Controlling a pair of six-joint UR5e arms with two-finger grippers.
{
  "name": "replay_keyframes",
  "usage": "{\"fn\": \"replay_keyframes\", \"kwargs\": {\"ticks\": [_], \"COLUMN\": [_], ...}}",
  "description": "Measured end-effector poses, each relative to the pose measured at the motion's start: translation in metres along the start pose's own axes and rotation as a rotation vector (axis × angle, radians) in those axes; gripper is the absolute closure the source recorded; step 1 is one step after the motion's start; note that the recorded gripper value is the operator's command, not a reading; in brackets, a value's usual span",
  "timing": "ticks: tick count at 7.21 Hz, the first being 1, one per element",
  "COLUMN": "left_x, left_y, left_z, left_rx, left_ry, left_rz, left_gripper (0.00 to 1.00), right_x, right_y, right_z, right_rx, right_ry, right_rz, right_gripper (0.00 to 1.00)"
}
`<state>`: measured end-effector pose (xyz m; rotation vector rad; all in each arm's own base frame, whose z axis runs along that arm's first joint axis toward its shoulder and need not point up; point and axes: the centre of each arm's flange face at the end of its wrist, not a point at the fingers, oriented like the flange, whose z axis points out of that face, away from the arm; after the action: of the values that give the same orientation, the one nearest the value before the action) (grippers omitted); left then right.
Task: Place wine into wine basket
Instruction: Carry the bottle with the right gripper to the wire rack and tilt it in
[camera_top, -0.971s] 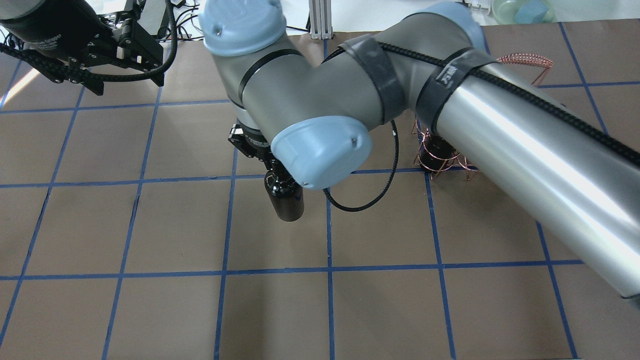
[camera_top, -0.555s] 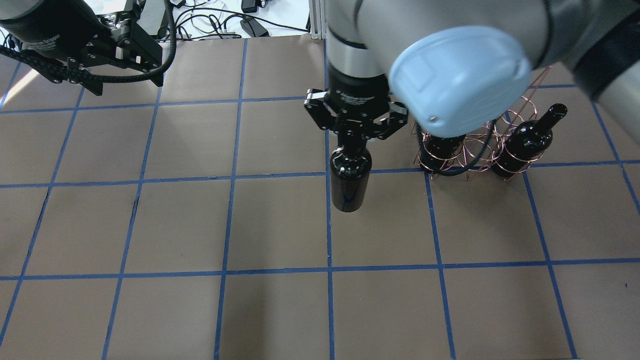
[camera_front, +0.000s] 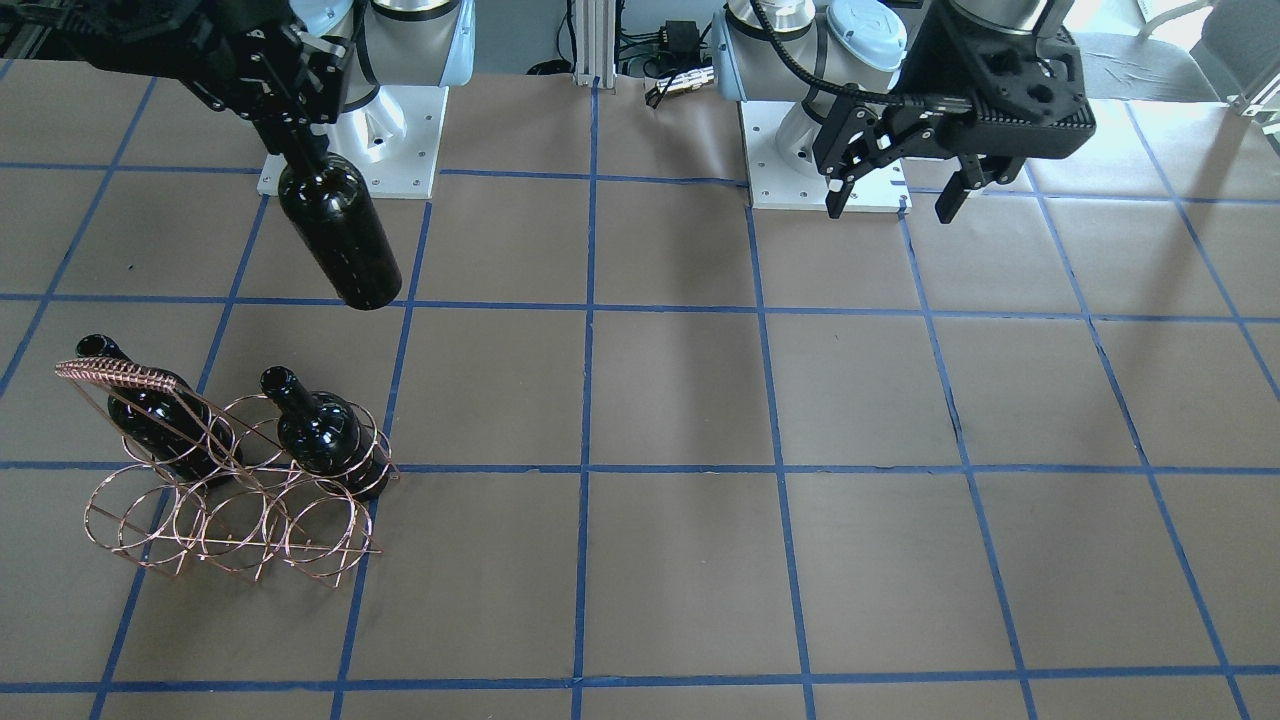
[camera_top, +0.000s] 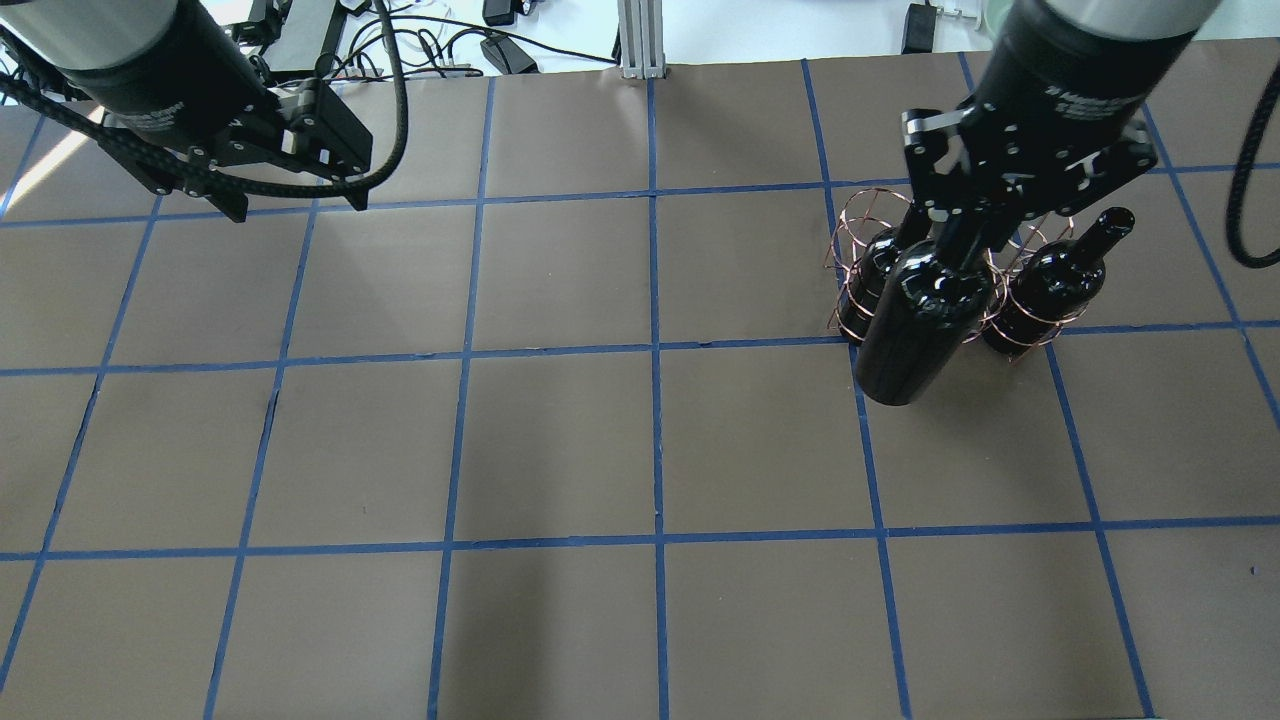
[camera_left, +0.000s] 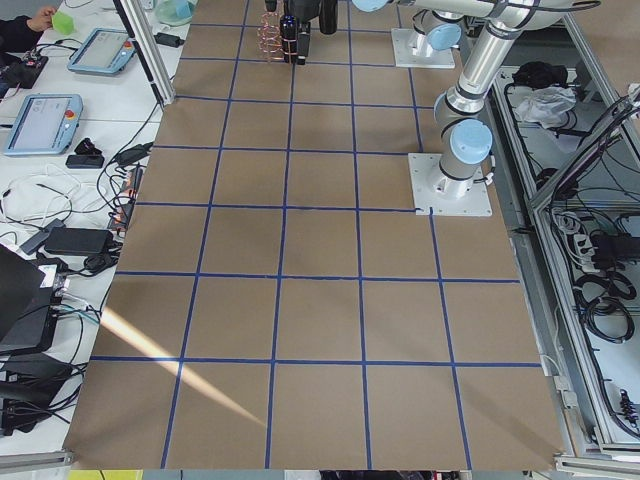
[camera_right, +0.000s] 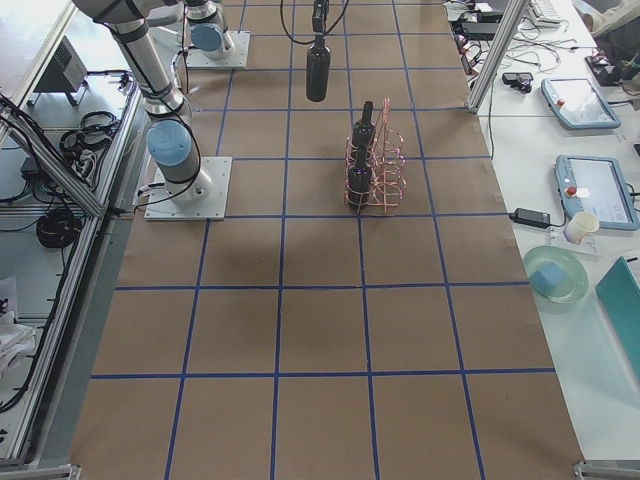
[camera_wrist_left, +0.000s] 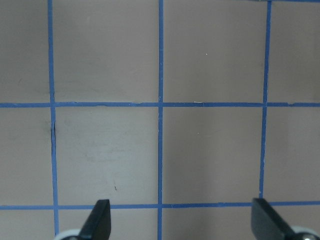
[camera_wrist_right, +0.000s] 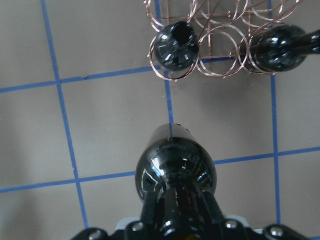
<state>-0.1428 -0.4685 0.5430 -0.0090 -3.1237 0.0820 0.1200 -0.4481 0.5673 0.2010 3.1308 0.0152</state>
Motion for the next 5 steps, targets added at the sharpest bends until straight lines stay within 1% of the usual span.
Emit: {"fn": "replay_keyframes", "kwargs": {"ticks": [1,2,3,5], "left_x": [0.018,0.026,0.021,-0.027], "left_y": [0.008,0.012,0.011,-0.007], "left_z": [0.01,0.014,0.01,-0.014], "left_rx": [-0.034,-0.046,-0.038,0.008], "left_ry": [-0.024,-0.03,-0.027,0.019], "left_rz": [0.039,0.058,0.05,-0.047], "left_gripper": [0.0,0.0,0.0,0.0], "right_x": [0.027,0.043,0.054,0.066], "right_y": [-0.012,-0.021,-0.032,-0.065], "right_z": [-0.001,0.0,0.003,0.019], "right_rx": [0.02,0.038,0.06,0.1], "right_ry": [0.0,0.001,0.009,0.026], "right_rz": [0.014,0.015,-0.002,-0.01], "right_gripper": [0.9,0.91,0.91,0.91]}}
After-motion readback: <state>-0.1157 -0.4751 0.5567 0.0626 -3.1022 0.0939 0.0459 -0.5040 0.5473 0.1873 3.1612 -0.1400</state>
